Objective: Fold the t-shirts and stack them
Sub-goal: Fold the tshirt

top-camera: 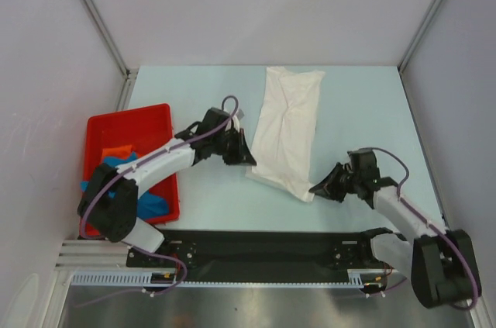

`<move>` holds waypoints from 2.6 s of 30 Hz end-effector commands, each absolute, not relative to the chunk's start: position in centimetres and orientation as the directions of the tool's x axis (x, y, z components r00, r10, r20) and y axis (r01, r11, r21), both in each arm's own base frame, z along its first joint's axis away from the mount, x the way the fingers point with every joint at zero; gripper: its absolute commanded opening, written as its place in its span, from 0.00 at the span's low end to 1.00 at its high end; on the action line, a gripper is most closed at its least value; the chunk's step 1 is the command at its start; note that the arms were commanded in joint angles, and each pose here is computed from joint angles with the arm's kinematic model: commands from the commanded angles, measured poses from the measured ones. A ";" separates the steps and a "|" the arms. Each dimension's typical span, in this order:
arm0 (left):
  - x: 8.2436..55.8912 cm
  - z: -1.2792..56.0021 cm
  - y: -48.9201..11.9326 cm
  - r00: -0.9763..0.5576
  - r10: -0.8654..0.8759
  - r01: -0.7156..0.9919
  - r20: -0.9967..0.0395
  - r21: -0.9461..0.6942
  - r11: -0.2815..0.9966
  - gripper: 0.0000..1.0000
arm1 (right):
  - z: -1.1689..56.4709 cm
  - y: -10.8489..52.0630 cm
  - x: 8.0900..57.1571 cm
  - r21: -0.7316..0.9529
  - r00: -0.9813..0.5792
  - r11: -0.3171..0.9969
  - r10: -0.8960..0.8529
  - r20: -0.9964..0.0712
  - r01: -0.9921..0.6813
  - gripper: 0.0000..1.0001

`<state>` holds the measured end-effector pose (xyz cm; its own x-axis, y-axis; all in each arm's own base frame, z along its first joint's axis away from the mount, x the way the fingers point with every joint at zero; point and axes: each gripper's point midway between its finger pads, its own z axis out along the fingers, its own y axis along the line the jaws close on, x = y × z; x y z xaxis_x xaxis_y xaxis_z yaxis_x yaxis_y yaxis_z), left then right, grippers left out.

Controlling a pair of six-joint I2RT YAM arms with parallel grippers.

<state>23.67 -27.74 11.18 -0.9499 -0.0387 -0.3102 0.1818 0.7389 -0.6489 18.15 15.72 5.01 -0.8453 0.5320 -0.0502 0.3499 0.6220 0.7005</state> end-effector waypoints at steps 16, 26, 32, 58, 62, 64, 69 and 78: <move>45.1 12.4 -30.6 -0.928 -0.153 0.137 -0.339 -0.694 0.707 0.00 | 10.0 13.6 39.8 0.764 -0.878 0.612 0.459 -0.133 0.205 0.00; 47.9 11.0 -31.7 -0.930 -0.216 0.083 -0.298 -0.742 0.665 0.00 | 8.1 11.9 43.8 0.771 -0.878 0.586 0.473 -0.076 0.249 0.00; 48.5 10.1 -31.4 -0.930 -0.237 0.053 -0.280 -0.741 0.669 0.00 | 7.4 11.4 44.9 0.776 -0.878 0.575 0.475 -0.059 0.259 0.00; 52.1 8.9 -30.5 -0.915 -0.274 0.021 -0.296 -0.713 0.701 0.21 | 7.5 10.1 49.6 0.810 -0.839 0.505 0.544 -0.030 0.298 0.32; 54.0 12.2 -27.9 -0.840 -0.269 0.068 -0.471 -0.583 0.810 0.54 | 9.5 7.3 50.8 0.757 -0.817 0.584 0.564 -0.120 0.292 0.46; 53.6 15.5 -27.3 -0.804 -0.237 0.122 -0.545 -0.543 0.831 0.61 | 11.2 6.4 50.0 0.690 -0.843 0.679 0.504 -0.190 0.250 0.49; 49.1 17.6 -30.9 -0.815 -0.156 0.282 -0.558 -0.617 0.735 0.51 | 13.0 7.9 47.1 0.618 -0.863 0.768 0.417 -0.285 0.167 0.56; 43.6 12.5 -37.3 -0.886 -0.076 0.340 -0.457 -0.753 0.563 0.29 | 9.5 18.8 45.5 0.789 -0.890 0.614 0.374 -0.259 0.028 0.12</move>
